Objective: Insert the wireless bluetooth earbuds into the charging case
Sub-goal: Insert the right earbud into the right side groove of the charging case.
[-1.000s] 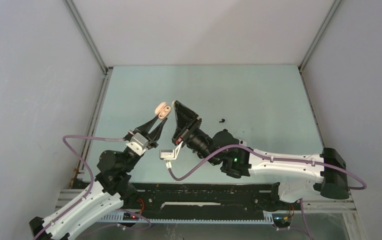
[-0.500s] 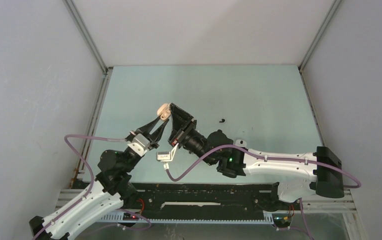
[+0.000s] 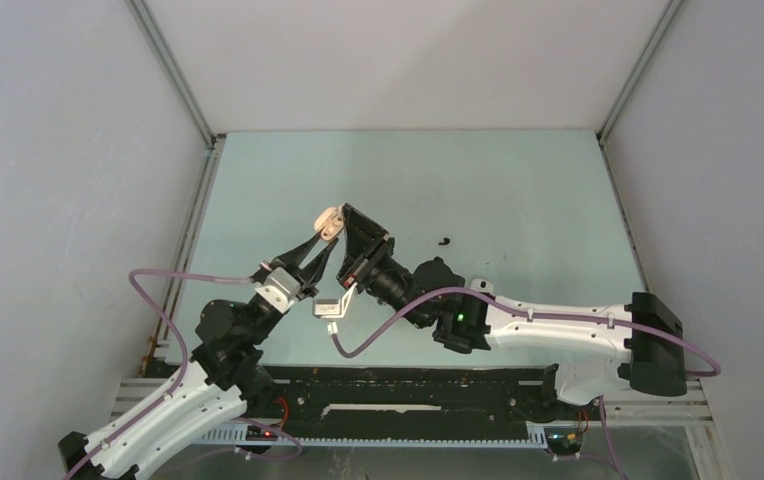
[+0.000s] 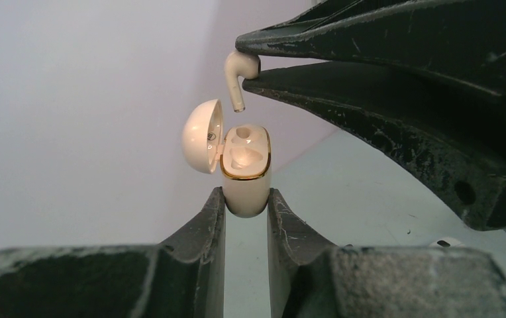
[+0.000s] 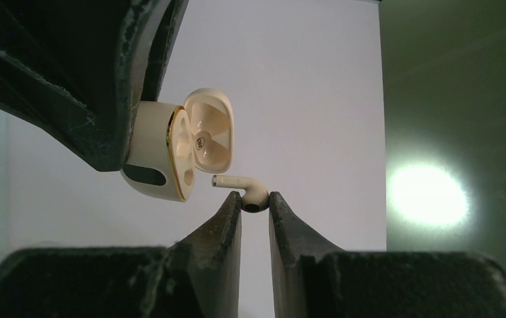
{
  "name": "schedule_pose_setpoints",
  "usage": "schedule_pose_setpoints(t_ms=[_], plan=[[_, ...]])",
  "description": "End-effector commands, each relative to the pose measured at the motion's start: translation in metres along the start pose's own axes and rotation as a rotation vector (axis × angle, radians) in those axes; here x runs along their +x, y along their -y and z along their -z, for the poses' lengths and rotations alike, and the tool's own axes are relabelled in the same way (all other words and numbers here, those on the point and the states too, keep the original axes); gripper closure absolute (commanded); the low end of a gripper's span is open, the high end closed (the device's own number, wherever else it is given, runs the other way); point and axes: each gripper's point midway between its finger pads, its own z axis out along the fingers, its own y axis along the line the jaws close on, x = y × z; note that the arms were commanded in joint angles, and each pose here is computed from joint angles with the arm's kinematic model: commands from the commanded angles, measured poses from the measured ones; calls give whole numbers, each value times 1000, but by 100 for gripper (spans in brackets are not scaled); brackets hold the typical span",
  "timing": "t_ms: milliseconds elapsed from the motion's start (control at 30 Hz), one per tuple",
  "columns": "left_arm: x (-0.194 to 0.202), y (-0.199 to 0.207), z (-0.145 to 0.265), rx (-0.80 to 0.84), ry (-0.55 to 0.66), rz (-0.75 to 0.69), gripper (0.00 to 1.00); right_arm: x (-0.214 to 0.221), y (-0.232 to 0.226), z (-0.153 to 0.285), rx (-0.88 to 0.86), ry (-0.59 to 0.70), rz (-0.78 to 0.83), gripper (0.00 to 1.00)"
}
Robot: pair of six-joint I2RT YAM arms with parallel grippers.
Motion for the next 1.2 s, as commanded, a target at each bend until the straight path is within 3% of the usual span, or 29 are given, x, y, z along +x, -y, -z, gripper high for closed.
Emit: schedule_pose_setpoints(t_ms=[0, 767, 900, 1167], plan=[[-12, -2, -2, -2, 42, -21, 100, 5, -4, -2, -16, -28, 22, 100], [-11, -4, -3, -14, 36, -9, 100, 6, -25, -1, -104, -42, 88, 100], [-10, -4, -3, -14, 36, -7, 100, 6, -28, -1, -119, -48, 107, 93], [-8, -3, -4, -10, 25, 2, 100, 4, -30, 0, -136, -43, 133, 93]])
